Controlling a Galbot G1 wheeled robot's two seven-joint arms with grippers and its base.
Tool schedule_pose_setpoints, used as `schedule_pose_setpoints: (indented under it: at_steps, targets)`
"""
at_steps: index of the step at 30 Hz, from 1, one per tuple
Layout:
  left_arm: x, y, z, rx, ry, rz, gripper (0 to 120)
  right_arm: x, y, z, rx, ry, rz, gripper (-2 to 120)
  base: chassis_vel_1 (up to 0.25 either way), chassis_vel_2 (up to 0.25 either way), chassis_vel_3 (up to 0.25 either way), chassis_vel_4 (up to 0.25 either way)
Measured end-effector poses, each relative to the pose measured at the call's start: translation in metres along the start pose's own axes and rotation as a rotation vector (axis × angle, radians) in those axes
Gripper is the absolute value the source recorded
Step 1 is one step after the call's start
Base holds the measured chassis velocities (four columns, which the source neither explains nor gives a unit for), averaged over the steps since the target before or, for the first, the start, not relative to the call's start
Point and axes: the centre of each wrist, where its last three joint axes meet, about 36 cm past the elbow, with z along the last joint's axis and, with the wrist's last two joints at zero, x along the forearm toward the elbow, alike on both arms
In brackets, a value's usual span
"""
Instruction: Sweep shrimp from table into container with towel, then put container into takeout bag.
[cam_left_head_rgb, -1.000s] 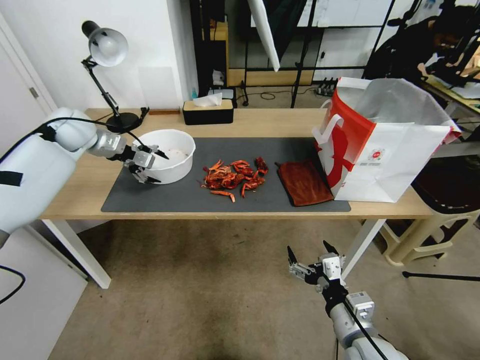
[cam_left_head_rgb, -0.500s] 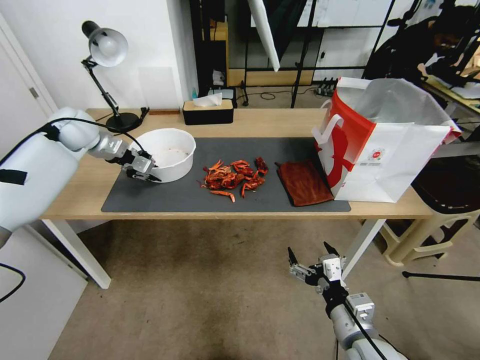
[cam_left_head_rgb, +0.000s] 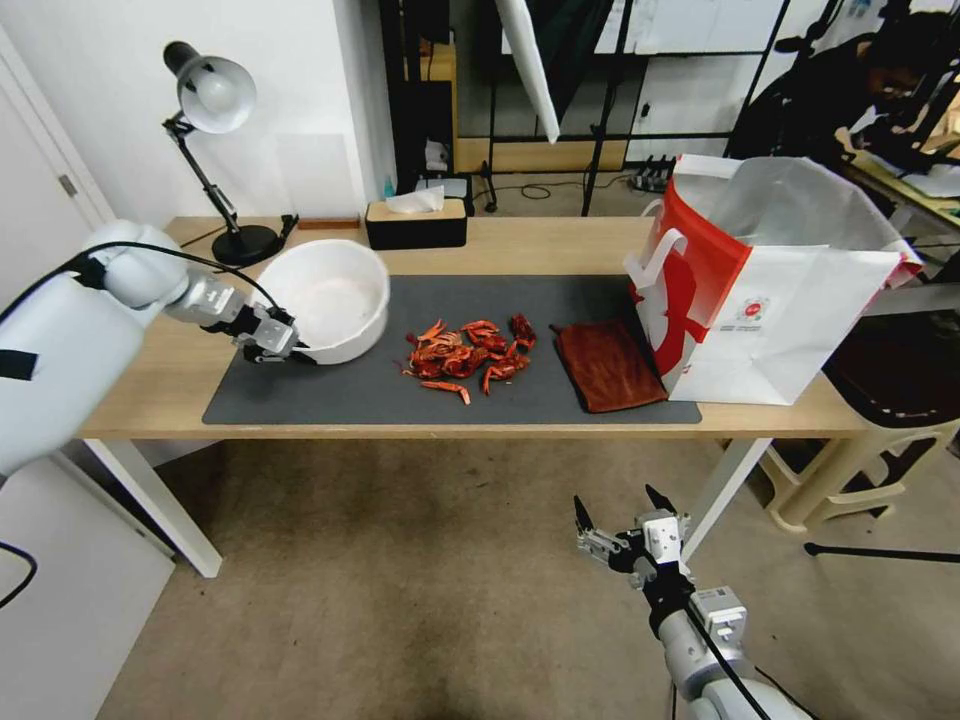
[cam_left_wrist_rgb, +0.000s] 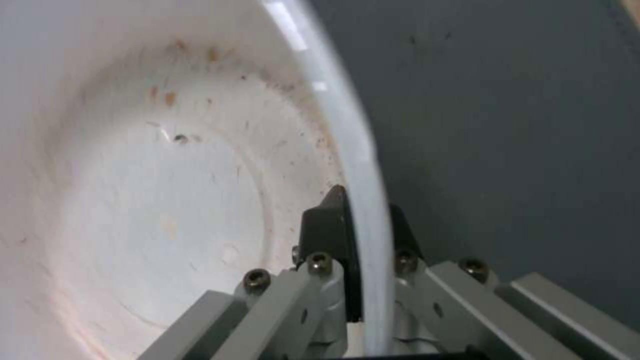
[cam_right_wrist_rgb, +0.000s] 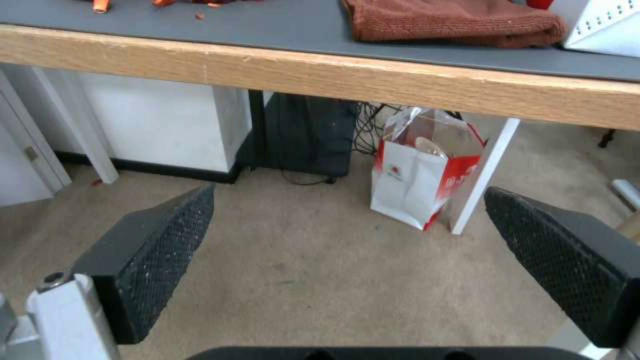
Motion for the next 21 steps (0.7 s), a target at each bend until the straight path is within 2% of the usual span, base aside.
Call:
schedule_pose_setpoints:
  at_steps: [2,4,5,8,9,10,11,12,14,16,17,18,19,20,21]
  targets:
    - [0.004,-0.007,-0.004,-0.017,-0.002,-0.006,0,0.000,0.001,0.000,0.001,0.001,-0.002,100,0.000,0.000,0.000,0.000]
    - [0.009,-0.018,-0.016,-0.063,-0.012,-0.012,0,0.000,0.002,0.000,0.001,0.001,-0.006,100,0.000,0.000,0.000,0.000]
    - [0.009,-0.018,-0.016,-0.063,-0.012,-0.012,0,0.000,0.002,0.000,0.001,0.001,-0.006,100,0.000,0.000,0.000,0.000]
    - [0.015,-0.035,-0.038,-0.122,-0.036,-0.016,0,0.001,0.003,-0.001,0.004,0.000,-0.008,100,0.000,0.000,0.000,0.000]
    - [0.015,-0.035,-0.038,-0.122,-0.036,-0.016,0,0.001,0.003,-0.001,0.004,0.000,-0.008,100,0.000,0.000,0.000,0.000]
    - [0.016,-0.039,-0.044,-0.135,-0.043,-0.013,0,0.001,0.004,-0.001,0.004,0.000,-0.009,100,0.000,0.000,0.000,0.000]
    - [0.019,-0.048,-0.057,-0.166,-0.060,-0.004,0,0.001,0.004,-0.001,0.005,0.001,-0.009,100,0.000,0.000,0.000,0.000]
    - [0.022,-0.051,-0.064,-0.183,-0.069,-0.006,0,0.002,0.004,-0.001,0.005,0.002,-0.010,100,0.000,0.000,0.000,0.000]
    - [0.024,-0.053,-0.068,-0.192,-0.073,-0.006,0,0.002,0.004,-0.001,0.005,0.002,-0.010,100,0.000,0.000,0.000,0.000]
    - [0.034,-0.066,-0.104,-0.276,-0.110,0.001,0,0.003,0.005,-0.002,0.006,0.001,-0.010,100,0.000,0.000,0.000,0.000]
    - [0.034,-0.066,-0.104,-0.276,-0.110,0.001,0,0.003,0.005,-0.002,0.006,0.001,-0.010,100,0.000,0.000,0.000,0.000]
    - [0.036,-0.073,-0.125,-0.324,-0.135,0.011,0,0.003,0.005,-0.002,0.005,0.001,-0.011,100,0.000,0.000,0.000,0.000]
    - [0.035,-0.078,-0.139,-0.358,-0.154,0.024,0,0.003,0.005,-0.002,0.006,0.001,-0.011,100,0.000,0.000,0.000,0.000]
    - [0.035,-0.078,-0.139,-0.358,-0.154,0.024,0,0.003,0.005,-0.002,0.006,0.001,-0.011,100,0.000,0.000,0.000,0.000]
    - [0.031,-0.084,-0.152,-0.387,-0.178,0.039,0,0.004,0.005,-0.002,0.007,0.002,-0.010,100,0.000,0.000,0.000,0.000]
